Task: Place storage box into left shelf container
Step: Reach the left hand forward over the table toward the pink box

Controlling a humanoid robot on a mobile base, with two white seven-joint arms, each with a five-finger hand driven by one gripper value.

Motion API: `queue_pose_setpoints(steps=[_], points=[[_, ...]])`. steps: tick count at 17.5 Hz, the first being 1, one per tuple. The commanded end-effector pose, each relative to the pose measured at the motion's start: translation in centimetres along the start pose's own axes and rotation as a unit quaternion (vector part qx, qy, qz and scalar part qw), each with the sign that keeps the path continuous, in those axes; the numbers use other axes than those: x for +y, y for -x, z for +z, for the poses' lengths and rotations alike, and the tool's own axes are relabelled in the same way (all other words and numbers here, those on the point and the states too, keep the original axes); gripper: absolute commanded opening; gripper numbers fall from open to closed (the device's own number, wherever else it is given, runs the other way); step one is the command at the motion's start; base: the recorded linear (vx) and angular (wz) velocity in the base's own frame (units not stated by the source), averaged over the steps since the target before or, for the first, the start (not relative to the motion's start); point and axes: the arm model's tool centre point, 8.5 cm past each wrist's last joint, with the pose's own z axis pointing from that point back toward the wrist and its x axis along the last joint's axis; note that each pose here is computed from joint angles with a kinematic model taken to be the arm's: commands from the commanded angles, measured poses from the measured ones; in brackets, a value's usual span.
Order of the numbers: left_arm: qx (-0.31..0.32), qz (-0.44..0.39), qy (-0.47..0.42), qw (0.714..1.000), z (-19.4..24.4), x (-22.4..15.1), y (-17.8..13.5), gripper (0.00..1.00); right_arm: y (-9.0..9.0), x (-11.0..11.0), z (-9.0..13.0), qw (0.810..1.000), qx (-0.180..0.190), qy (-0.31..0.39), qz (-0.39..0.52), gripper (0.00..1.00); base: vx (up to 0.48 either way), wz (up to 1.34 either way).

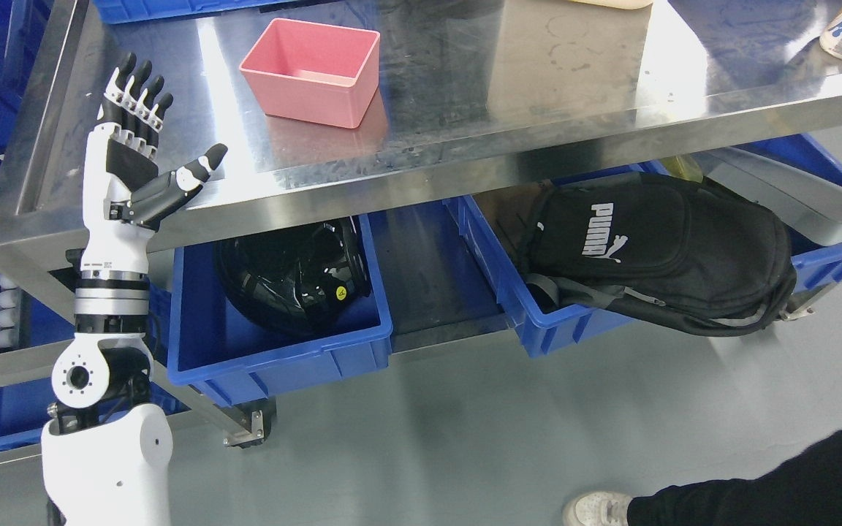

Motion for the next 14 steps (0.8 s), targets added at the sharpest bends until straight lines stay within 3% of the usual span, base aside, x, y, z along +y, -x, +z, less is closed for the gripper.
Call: queue_pose_setpoints(steps=[1,4,7,10,12,14], points=[[-0.012,-0.012,0.002,1.0,-0.3,0.7,-0.7,1.0,0.0,-1.1,-0.1,1.0,-0.004,0.009,-0.002,1.0,-0.001,0.03],[-0.028,-0.019,-0.019,0.999,-0.7,2.4,-1.8,1.0,0.0,-1.1,-0.1,1.0,-0.004,0.009,-0.002,1.0,0.0,0.0],[-0.073,-0.093,0.008,0.993,-5.1,6.8,-7.4,1.0,0.0,-1.1,-0.1,1.0,-0.004,0.009,-0.002,1.0,0.0,0.0],[-0.067,-0.187,0.093,0.976,-8.5,10.4,-11.8,0.99,0.0,-1.1,-0.1,1.0,-0.004,0.009,-0.002,1.0,0.0,0.0],[0.001,-0.286,0.228,0.931,-10.1,8.5,-11.0,1.0,0.0,-1.1,-0.1,1.0,-0.004,0.009,-0.002,1.0,0.0,0.0],[0.083,-0.392,0.388,0.83,-9.3,4.8,-7.5,1.0,0.0,-1.1,-0.1,1.0,-0.004,0.009,-0.002,1.0,0.0,0.0]])
